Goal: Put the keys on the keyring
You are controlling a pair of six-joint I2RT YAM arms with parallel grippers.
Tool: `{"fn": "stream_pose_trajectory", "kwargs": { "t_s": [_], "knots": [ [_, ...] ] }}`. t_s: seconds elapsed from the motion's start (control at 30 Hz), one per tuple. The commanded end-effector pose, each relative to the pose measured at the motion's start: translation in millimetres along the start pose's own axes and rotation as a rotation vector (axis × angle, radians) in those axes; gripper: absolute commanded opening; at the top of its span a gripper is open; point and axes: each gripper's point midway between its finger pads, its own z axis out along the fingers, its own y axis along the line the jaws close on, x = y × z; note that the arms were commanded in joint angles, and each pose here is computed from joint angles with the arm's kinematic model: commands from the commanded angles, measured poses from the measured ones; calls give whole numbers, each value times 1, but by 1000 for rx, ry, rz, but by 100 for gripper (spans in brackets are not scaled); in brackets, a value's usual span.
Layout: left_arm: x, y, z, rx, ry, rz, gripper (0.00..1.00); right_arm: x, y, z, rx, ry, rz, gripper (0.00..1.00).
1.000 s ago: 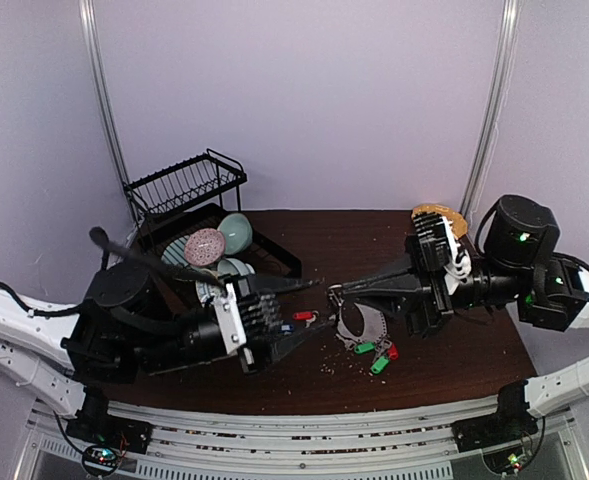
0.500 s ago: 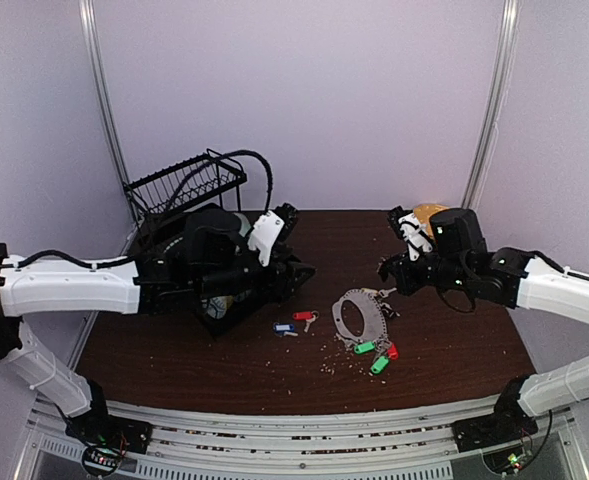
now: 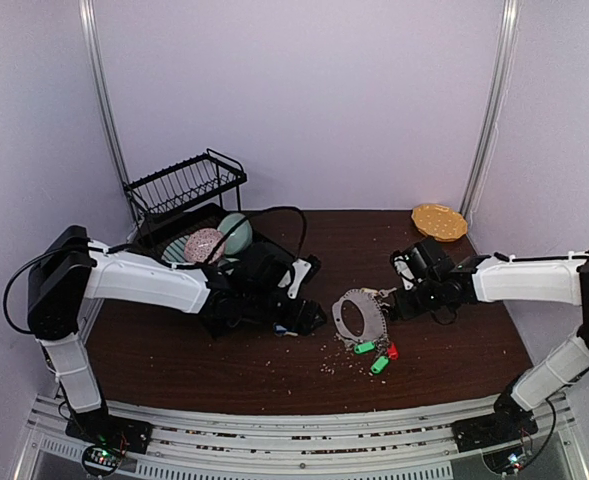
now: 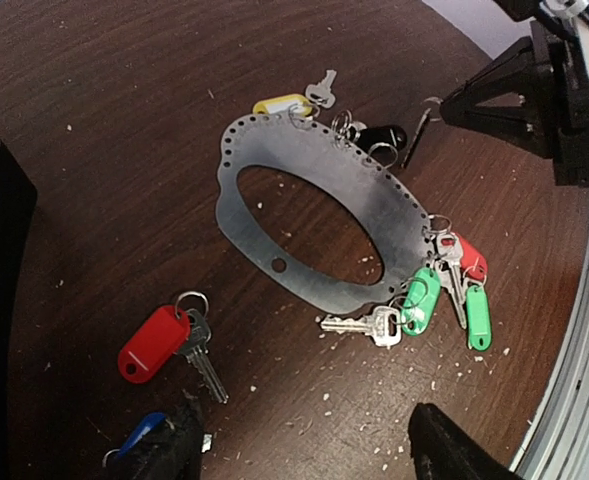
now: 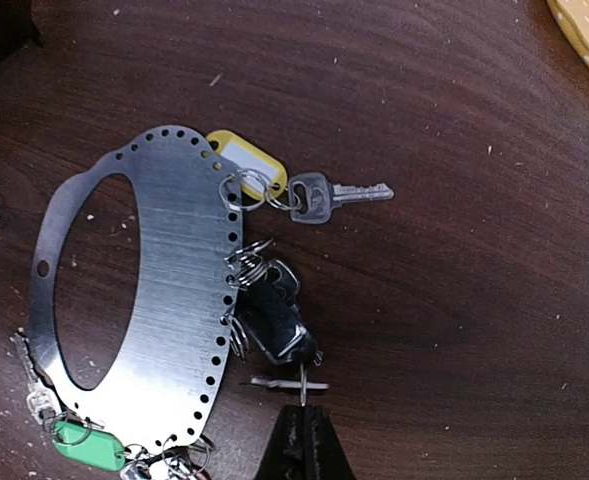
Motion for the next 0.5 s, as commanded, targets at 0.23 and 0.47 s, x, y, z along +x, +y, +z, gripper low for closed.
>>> {"fn": "stream_pose_trajectory", "kwargs": {
  "t_s": [0.23, 0.47],
  "knots": [
    [-25, 16, 17, 12, -19, 0, 72, 8, 24, 49, -155, 152, -11, 0],
    [-22, 37, 16, 17, 19, -11, 71, 16, 59, 61, -294, 218, 35, 0]
  ]
}}
